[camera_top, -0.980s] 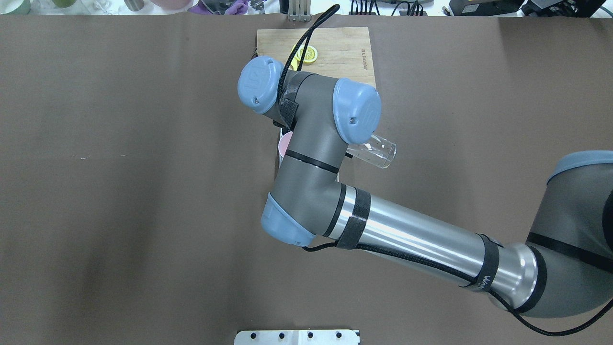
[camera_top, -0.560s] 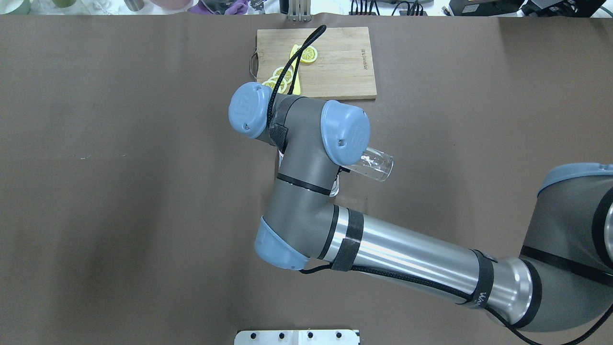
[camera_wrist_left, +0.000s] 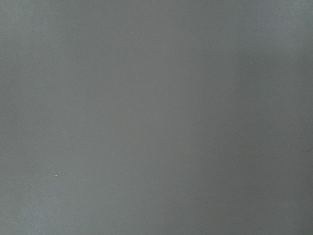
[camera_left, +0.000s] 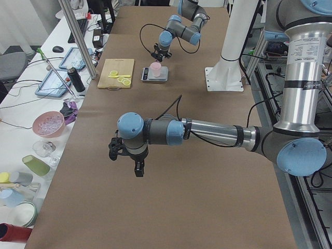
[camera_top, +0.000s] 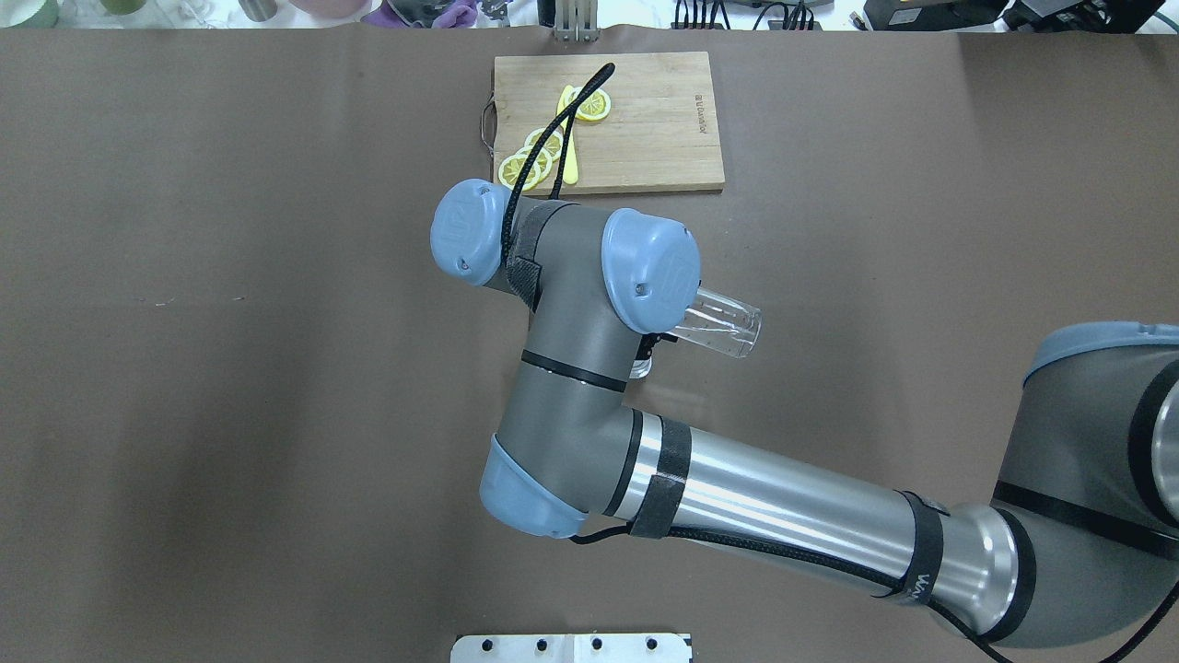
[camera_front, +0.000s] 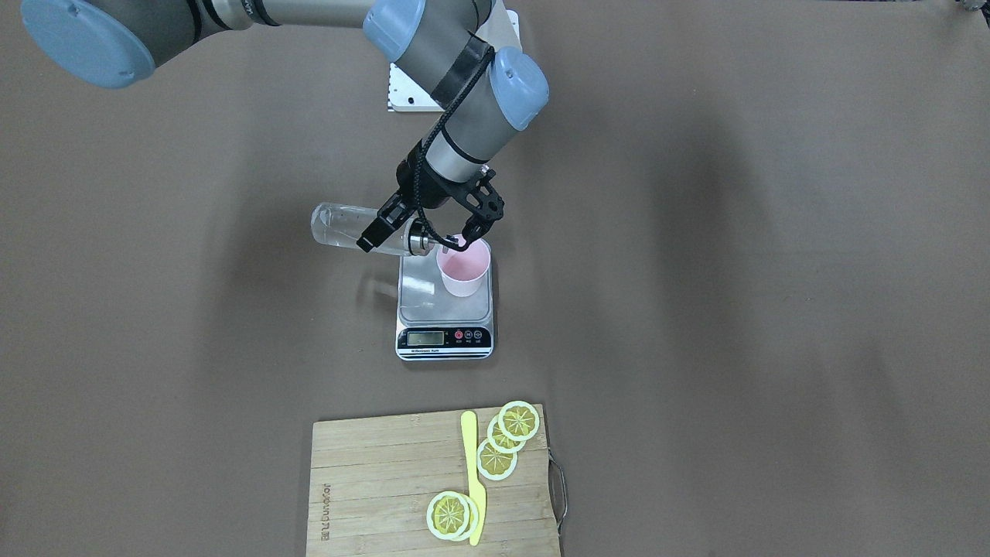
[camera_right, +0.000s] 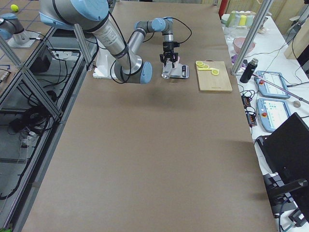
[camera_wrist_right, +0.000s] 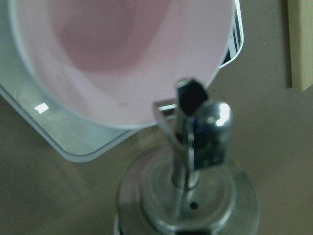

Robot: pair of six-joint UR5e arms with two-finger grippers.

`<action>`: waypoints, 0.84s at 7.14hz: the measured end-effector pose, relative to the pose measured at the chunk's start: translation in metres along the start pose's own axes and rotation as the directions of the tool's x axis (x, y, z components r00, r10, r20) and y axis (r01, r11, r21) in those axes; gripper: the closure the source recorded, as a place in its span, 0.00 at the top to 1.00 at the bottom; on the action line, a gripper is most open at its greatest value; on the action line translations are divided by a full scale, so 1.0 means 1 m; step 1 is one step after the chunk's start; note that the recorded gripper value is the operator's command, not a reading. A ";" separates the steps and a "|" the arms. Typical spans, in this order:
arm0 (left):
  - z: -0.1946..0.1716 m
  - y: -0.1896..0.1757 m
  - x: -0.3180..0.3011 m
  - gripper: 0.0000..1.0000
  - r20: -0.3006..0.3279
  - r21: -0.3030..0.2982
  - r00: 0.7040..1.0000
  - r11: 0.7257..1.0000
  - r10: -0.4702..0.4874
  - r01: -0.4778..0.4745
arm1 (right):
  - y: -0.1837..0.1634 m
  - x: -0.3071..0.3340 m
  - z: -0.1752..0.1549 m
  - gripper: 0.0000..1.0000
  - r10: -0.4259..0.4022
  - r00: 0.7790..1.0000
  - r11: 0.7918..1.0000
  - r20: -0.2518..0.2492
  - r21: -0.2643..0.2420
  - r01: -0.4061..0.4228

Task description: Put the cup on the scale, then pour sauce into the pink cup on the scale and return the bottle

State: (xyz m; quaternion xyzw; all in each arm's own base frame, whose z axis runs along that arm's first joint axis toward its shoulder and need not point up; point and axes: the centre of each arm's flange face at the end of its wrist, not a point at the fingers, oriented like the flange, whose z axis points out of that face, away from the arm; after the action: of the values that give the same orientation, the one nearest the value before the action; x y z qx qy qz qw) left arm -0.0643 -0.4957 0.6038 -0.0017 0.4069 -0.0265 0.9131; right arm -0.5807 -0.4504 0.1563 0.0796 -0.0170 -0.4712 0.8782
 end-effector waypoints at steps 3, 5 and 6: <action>0.001 0.003 -0.002 0.97 0.000 -0.002 1.000 1.000 -0.004 0.004 | 0.004 0.007 -0.002 0.00 0.004 1.000 0.999 -0.018 -0.041 -0.005; 0.003 0.005 -0.004 0.97 0.003 -0.004 1.000 1.000 -0.007 0.007 | 0.005 0.008 -0.004 0.00 0.003 1.000 0.998 -0.024 -0.061 -0.004; 0.002 0.005 -0.004 0.97 0.001 -0.003 1.000 1.000 -0.010 0.010 | 0.005 0.009 -0.004 0.00 0.002 1.000 0.998 -0.028 -0.070 -0.004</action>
State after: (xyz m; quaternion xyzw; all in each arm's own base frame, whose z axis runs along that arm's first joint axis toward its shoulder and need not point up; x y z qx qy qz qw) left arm -0.0649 -0.4909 0.6081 -0.0053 0.4065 -0.0305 0.9131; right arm -0.5712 -0.4541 0.1529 0.0552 0.0120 -0.4690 0.8814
